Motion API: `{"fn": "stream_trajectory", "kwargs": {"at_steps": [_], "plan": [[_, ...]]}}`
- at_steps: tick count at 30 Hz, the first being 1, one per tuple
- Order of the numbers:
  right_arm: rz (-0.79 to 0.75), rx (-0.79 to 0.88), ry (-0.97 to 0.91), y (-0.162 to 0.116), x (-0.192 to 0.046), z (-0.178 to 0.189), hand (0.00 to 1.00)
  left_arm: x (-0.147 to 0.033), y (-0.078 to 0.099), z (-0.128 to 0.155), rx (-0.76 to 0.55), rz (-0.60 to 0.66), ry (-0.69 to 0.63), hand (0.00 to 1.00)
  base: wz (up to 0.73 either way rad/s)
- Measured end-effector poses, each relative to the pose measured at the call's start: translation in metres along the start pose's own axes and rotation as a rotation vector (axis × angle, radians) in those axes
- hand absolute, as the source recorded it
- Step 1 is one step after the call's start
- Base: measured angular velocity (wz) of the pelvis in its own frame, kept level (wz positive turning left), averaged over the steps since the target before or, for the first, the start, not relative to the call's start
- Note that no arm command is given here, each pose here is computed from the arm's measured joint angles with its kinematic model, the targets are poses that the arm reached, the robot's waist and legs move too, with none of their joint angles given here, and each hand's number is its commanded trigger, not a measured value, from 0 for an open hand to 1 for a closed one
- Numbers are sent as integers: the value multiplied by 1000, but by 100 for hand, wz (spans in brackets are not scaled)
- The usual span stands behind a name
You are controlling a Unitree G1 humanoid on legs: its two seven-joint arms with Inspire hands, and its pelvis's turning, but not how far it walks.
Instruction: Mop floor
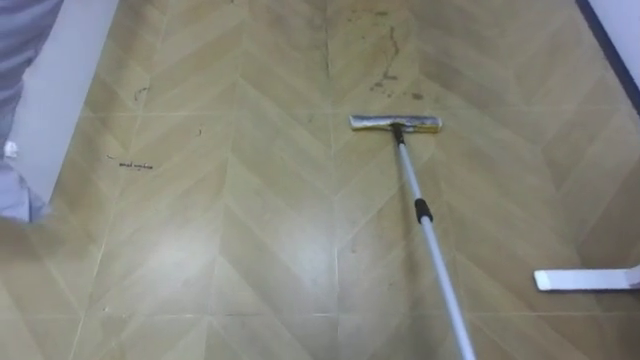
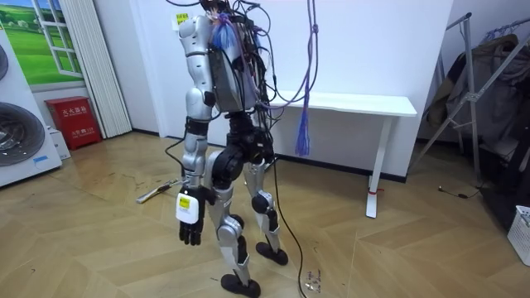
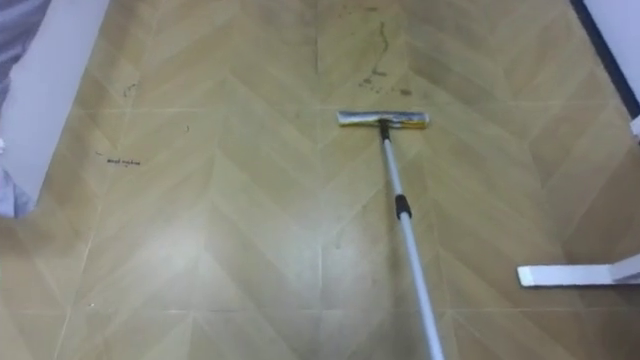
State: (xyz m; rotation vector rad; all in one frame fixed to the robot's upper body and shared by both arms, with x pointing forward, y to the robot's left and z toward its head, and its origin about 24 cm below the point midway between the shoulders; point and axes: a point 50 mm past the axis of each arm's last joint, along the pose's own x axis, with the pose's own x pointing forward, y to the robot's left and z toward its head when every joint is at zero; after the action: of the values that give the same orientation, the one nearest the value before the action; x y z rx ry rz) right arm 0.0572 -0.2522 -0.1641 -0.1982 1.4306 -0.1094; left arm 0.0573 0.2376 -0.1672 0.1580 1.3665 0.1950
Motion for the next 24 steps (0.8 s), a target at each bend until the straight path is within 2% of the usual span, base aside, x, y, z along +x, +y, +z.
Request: {"fn": "stream_trajectory", "kwargs": {"at_steps": [5,11,17,22,24], "plan": [[-10,12,-2,-2,0,1,100,0,-1,-5,61,-1,34,0,3],[-36,37,79,-1,0,-9,100,0,-2,-16,121,0,131,0,8],[-50,99,70,-2,1,12,100,-1,-4,-18,161,2,142,0,9],[-73,131,-29,-18,-4,60,100,-1,-5,-22,167,-14,146,0,-8],[-63,140,-43,-17,-5,65,100,-2,-2,-27,172,-14,153,0,-19]]}}
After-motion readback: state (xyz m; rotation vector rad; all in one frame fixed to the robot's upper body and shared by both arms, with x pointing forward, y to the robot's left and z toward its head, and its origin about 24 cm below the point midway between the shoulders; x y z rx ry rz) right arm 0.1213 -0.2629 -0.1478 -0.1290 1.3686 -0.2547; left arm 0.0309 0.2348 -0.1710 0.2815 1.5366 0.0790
